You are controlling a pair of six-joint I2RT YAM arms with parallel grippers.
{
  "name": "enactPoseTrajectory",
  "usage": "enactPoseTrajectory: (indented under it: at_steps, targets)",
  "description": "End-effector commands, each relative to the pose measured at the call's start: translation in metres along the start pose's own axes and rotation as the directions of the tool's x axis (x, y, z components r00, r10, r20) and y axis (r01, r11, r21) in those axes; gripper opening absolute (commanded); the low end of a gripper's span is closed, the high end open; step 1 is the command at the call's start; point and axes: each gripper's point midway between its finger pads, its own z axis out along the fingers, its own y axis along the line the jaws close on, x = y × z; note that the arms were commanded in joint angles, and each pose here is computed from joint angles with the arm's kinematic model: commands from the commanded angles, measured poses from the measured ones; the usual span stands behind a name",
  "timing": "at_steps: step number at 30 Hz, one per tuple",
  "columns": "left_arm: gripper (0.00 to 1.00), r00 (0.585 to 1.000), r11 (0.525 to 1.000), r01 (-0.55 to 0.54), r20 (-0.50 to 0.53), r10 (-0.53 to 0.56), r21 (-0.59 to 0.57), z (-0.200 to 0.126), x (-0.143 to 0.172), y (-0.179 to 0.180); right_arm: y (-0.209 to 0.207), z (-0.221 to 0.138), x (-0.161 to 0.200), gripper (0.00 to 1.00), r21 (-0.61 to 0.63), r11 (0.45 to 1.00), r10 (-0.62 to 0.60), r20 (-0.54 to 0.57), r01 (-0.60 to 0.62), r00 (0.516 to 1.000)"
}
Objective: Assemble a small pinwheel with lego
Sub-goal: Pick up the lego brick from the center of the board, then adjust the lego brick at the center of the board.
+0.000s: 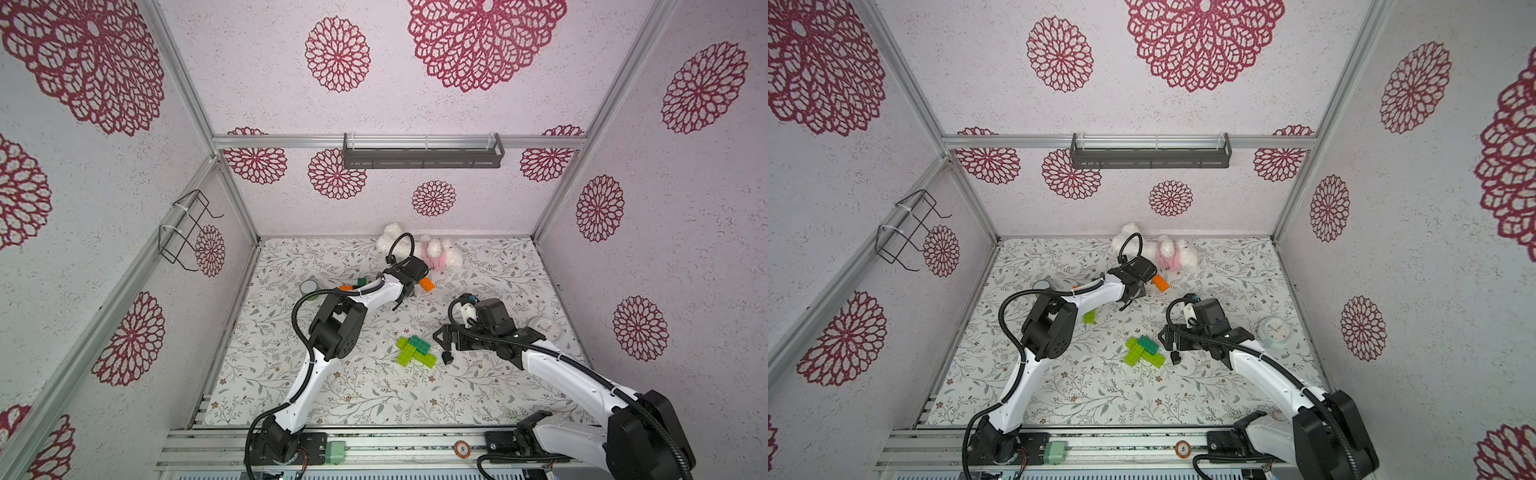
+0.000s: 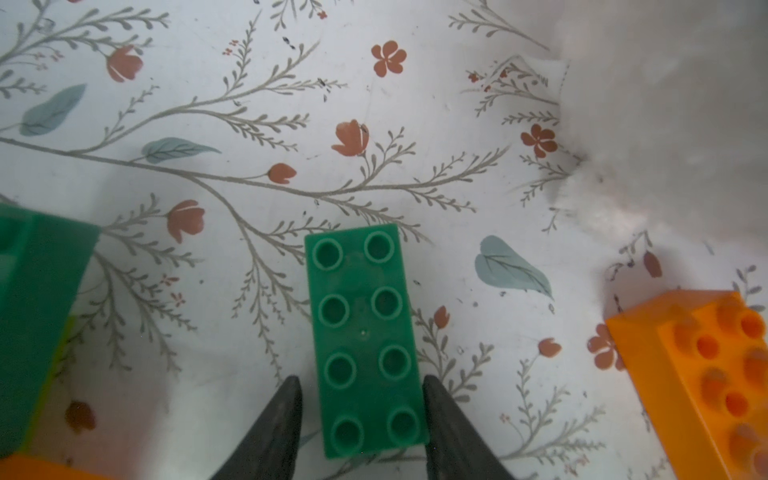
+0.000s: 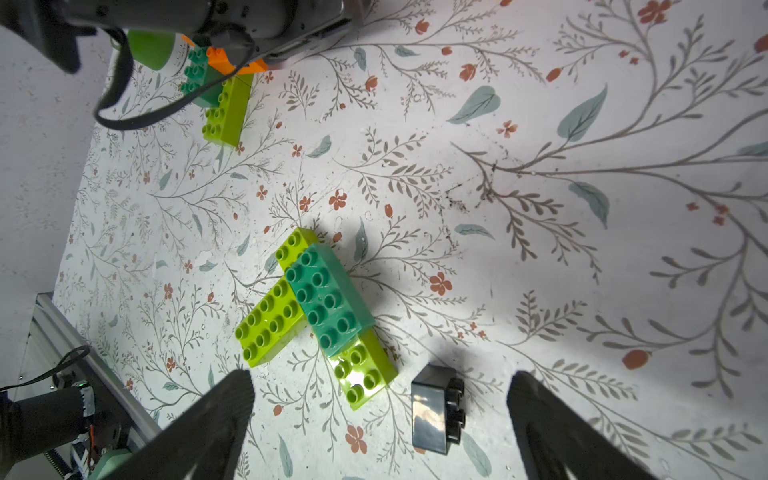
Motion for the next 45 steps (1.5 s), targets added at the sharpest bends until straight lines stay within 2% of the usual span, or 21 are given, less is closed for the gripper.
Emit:
enactPoseTrajectory:
  at_steps: [1,7,12,15,18,24,30,33,36,41,42,45]
  targets:
    - [0.47,1.000,0.999,0.009,-0.028,-0.010,-0.054,0.016,0.014,0.010,0.006,-0.001,-0.005,0.98,-0.025,1.000,-0.008,0.012,0.008,1.000]
    - [0.43,1.000,0.999,0.012,-0.021,-0.013,-0.053,0.016,0.011,0.009,0.004,-0.004,-0.006,0.97,-0.016,1.000,-0.007,0.019,0.007,1.000]
    - [0.35,1.000,0.999,0.007,-0.015,-0.008,-0.041,0.015,0.007,0.007,0.006,-0.006,-0.002,0.97,-0.020,1.000,0.000,0.011,0.001,1.000]
    - [0.34,1.000,0.999,-0.003,-0.005,0.003,-0.037,0.011,0.003,0.008,0.005,-0.006,0.002,0.96,-0.019,1.000,0.000,0.001,0.000,1.000]
    - [0.34,1.000,1.000,-0.003,0.030,0.002,0.022,-0.002,-0.011,0.000,0.006,-0.004,0.005,0.95,-0.026,1.000,-0.007,-0.018,0.007,1.000]
    - [0.31,0.990,0.976,-0.025,0.139,-0.005,0.217,-0.058,-0.053,-0.018,0.024,-0.001,0.011,0.92,-0.034,0.999,-0.041,-0.044,0.040,0.998]
    - [0.30,0.972,0.894,-0.073,0.232,-0.036,0.443,-0.138,-0.078,-0.017,0.037,0.007,0.031,0.85,-0.041,0.998,-0.046,-0.087,0.043,0.995]
    - [0.30,0.965,0.857,-0.097,0.259,-0.043,0.505,-0.172,-0.075,0.001,0.039,0.010,0.037,0.75,-0.035,0.999,-0.037,-0.093,0.034,0.995]
    - [0.30,0.953,0.826,-0.154,0.301,-0.021,0.543,-0.200,-0.062,0.026,0.042,0.014,0.042,0.53,-0.036,0.999,-0.032,-0.107,0.028,0.994]
    - [0.31,0.921,0.686,-0.298,0.388,0.026,0.663,-0.256,-0.024,0.059,0.051,0.030,0.057,0.33,-0.018,0.999,-0.049,-0.158,0.047,0.986]
    - [0.31,0.918,0.690,-0.302,0.395,0.026,0.657,-0.260,-0.017,0.071,0.054,0.034,0.060,0.30,-0.019,0.999,-0.053,-0.168,0.050,0.984]
    - [0.31,0.918,0.747,-0.274,0.397,0.015,0.606,-0.262,-0.004,0.109,0.061,0.043,0.071,0.26,-0.018,0.998,-0.056,-0.193,0.054,0.979]
